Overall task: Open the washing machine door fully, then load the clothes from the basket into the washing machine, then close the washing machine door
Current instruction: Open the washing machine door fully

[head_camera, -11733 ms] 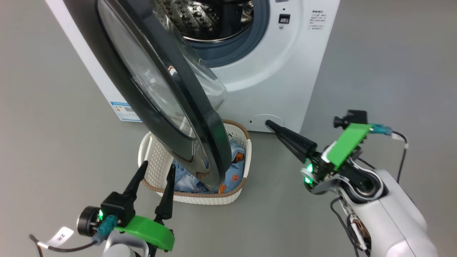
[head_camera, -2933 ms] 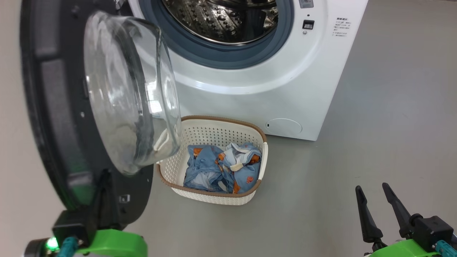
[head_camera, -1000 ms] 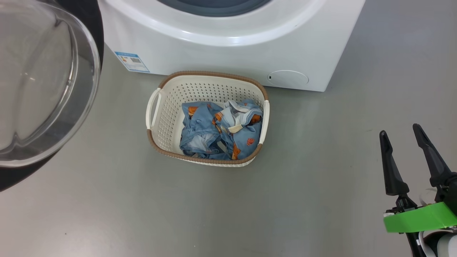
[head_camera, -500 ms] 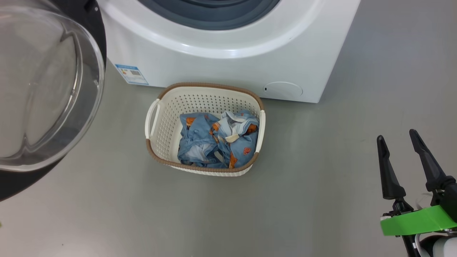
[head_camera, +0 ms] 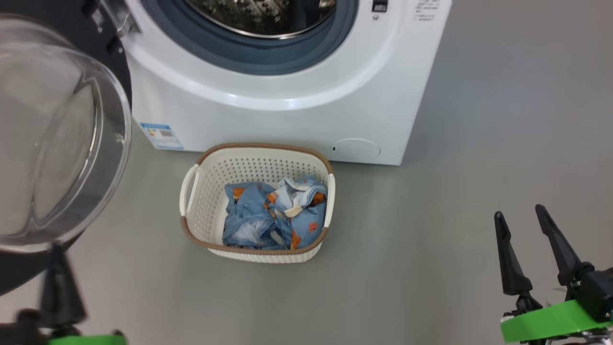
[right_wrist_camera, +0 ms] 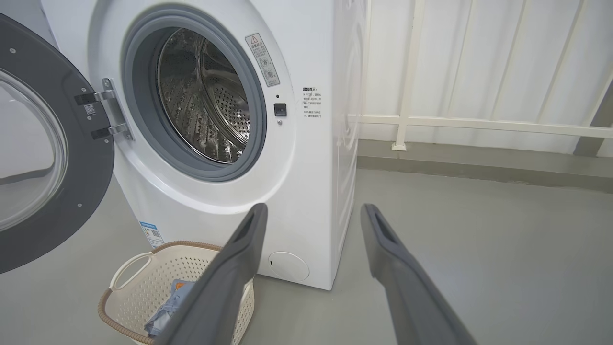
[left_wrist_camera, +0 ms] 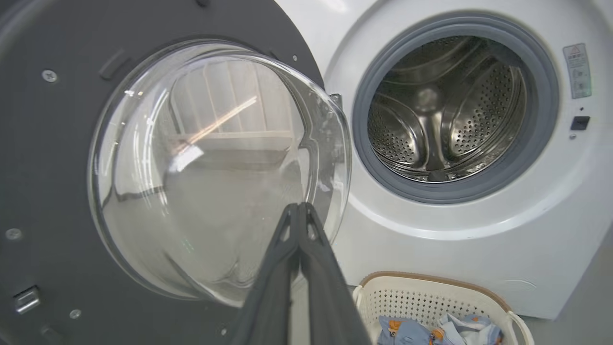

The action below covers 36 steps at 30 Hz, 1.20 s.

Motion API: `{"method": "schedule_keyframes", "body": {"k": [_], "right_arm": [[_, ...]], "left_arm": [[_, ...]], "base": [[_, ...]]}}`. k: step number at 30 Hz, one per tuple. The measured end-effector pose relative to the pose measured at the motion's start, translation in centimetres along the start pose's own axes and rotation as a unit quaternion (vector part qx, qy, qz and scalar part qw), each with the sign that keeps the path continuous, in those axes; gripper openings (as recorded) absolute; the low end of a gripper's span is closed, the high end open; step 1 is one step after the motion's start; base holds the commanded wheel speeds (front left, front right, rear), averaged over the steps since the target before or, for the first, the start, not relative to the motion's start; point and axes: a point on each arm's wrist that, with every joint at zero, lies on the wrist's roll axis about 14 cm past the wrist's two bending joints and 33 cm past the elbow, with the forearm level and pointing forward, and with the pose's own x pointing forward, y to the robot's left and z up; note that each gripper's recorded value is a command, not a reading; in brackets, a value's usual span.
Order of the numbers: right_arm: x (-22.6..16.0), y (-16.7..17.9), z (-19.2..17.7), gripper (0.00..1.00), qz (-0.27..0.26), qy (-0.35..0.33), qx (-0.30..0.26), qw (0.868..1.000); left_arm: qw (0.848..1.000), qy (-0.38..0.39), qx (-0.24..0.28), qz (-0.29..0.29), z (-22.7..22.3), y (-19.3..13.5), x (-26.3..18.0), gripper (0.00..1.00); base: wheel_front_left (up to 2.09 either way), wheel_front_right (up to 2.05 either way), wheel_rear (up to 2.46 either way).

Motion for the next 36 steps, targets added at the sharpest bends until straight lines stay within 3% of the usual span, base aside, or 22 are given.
{"method": "schedule_keyframes", "body": {"k": [6, 13, 14, 15, 17, 18, 19, 36], "right_arm": [[-2.2, -0.6, 0.4, 1.00, -0.016, 0.004, -0.002, 1.000], [-4.4, -1.2, 1.4, 1.00, -0.031, -0.002, -0.007, 0.999], [-4.9, -1.4, 1.8, 1.00, -0.036, -0.005, -0.009, 0.999], [-4.9, -1.4, 1.8, 1.00, -0.036, -0.005, -0.009, 0.999], [-6.0, -1.7, 2.0, 1.00, -0.044, -0.003, -0.010, 0.999], [-6.3, -1.7, 2.2, 1.00, -0.046, -0.004, -0.010, 0.999], [-6.6, -1.8, 2.3, 1.00, -0.048, -0.006, -0.009, 0.999], [-8.4, -3.1, 4.1, 1.00, -0.073, -0.030, -0.016, 0.997]], "left_arm": [[0.996, 0.025, -0.031, -0.077, -1.1, -5.5, -2.2, 0.00], [0.989, 0.044, -0.055, -0.132, -1.5, -9.2, -3.5, 0.00], [0.987, 0.048, -0.059, -0.145, -1.5, -9.9, -4.0, 0.24], [0.987, 0.048, -0.059, -0.145, -1.5, -9.9, -4.0, 0.24], [0.983, 0.057, -0.064, -0.162, -1.7, -10.9, -4.5, 0.50], [0.982, 0.058, -0.065, -0.166, -1.7, -11.1, -4.7, 0.90], [0.982, 0.058, -0.065, -0.169, -1.6, -11.3, -4.9, 1.00], [0.977, 0.078, -0.059, -0.191, -2.1, -12.7, -5.8, 1.00]], "base": [[0.00, 0.00, 0.00], [0.00, 0.00, 0.00], [0.00, 0.00, 0.00], [0.00, 0.00, 0.00], [0.00, 0.00, 0.00], [0.00, 0.00, 0.00], [0.00, 0.00, 0.00], [0.00, 0.00, 0.00]]}}
